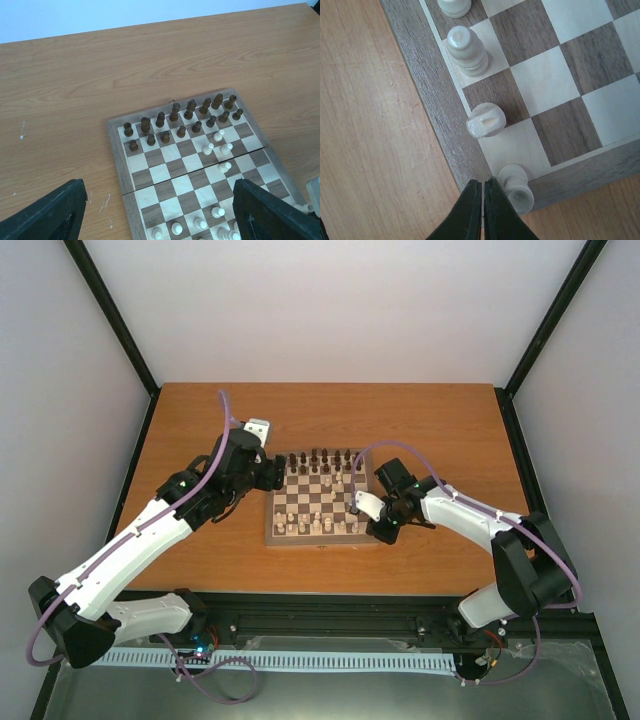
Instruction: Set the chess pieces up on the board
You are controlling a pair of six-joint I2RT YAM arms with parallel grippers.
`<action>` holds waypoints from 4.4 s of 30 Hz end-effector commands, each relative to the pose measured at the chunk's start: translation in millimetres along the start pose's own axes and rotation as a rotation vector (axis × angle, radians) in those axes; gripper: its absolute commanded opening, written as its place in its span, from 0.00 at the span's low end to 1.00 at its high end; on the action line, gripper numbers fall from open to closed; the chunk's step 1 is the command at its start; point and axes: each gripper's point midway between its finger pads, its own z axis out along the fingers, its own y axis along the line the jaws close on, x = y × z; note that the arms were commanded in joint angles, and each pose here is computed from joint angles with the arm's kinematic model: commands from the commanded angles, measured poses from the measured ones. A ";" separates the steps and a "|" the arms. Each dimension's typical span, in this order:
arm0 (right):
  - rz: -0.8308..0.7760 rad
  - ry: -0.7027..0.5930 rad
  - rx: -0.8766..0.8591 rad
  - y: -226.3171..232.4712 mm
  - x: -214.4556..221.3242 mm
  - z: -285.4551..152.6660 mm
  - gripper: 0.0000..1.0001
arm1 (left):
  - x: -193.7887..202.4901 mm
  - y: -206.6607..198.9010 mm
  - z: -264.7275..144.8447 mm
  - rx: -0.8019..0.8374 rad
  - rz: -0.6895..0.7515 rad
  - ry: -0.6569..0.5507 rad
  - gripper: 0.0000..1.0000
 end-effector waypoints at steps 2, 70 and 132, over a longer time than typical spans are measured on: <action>-0.009 -0.012 -0.003 0.2 -7.5 0.9 0.05 | -4.3 -1.6 -0.5 0.010 0.009 -0.013 0.82; 0.022 -0.116 0.111 -72.7 -84.9 -60.2 0.37 | -8.3 1.6 -7.7 0.006 0.014 -0.032 0.82; -0.068 0.124 -0.080 -18.1 -101.6 49.2 0.10 | -5.4 1.0 -3.1 0.015 0.028 -0.015 0.83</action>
